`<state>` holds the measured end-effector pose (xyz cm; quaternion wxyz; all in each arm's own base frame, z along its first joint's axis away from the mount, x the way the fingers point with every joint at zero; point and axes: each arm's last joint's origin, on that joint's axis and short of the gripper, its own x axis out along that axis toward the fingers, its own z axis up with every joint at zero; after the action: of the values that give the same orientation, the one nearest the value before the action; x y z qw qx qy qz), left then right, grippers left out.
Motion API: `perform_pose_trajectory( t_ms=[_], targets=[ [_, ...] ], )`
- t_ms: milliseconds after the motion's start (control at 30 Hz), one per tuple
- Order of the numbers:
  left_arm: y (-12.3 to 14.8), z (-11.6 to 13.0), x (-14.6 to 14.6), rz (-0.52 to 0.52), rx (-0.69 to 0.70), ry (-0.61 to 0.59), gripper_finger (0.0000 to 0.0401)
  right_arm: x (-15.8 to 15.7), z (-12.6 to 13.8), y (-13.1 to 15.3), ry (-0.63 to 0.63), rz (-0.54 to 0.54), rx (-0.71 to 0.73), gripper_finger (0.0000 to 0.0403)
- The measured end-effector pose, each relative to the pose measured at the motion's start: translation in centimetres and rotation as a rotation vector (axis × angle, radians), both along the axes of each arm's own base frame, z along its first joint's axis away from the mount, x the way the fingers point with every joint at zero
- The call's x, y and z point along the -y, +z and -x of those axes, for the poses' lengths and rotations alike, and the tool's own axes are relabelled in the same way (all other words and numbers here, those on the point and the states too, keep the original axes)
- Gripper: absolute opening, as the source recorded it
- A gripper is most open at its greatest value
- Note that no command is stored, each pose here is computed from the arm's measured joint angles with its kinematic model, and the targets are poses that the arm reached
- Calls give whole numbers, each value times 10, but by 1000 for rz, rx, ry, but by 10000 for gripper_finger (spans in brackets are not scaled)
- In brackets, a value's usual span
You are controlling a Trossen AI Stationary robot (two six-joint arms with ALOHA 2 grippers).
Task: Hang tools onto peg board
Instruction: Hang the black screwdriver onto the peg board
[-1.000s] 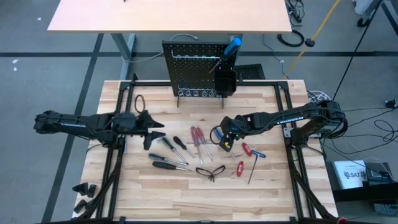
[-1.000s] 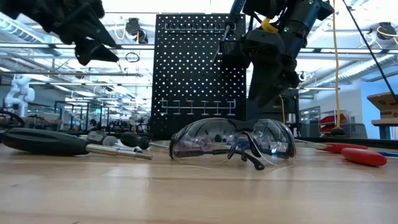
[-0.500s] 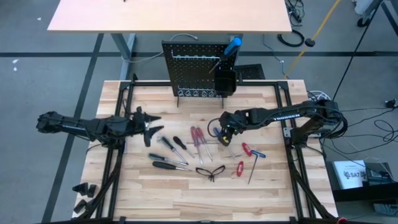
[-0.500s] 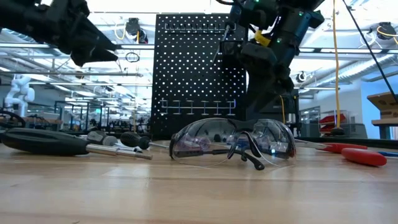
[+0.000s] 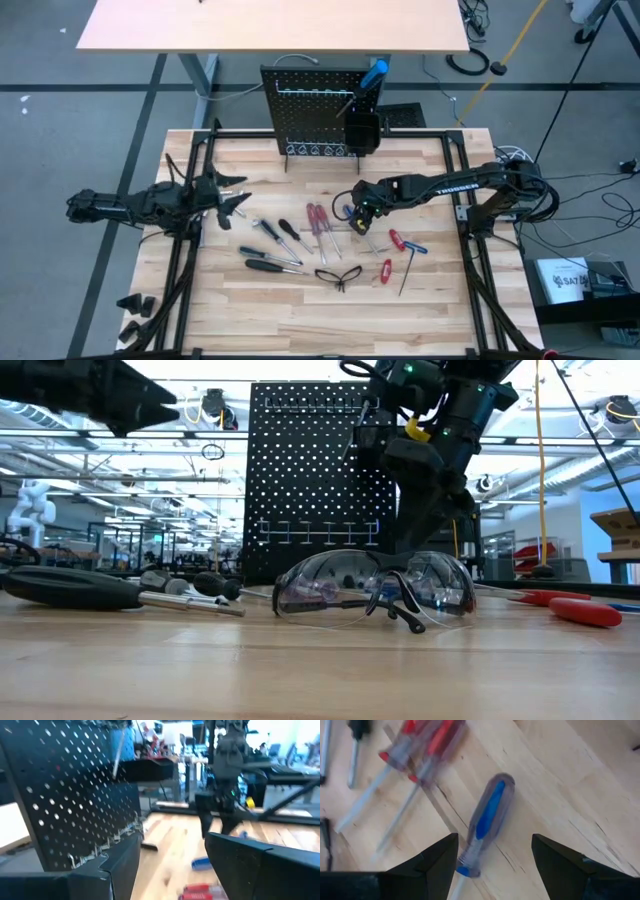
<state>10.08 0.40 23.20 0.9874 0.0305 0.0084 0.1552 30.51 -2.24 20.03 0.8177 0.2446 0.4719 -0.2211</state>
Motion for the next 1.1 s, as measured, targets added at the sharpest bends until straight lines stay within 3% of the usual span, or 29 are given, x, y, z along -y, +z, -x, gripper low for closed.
perform_pose_trajectory(
  t_ms=[300, 633, 800, 1100],
  targets=[
    [-24, -3, 3, 102, 2, -106, 231, -19, -41, 5, 115, -11, 331, 247],
    [-34, -6, 4, 104, 1, -152, 231, -28, -113, -4, 176, 66, 310, 247],
    [-35, -6, 4, 104, -10, -151, 231, -28, -135, -24, 137, 139, 234, 247],
    [-37, -6, 4, 103, -30, -150, 231, -31, -160, -35, 158, 147, 210, 247]
  ],
)
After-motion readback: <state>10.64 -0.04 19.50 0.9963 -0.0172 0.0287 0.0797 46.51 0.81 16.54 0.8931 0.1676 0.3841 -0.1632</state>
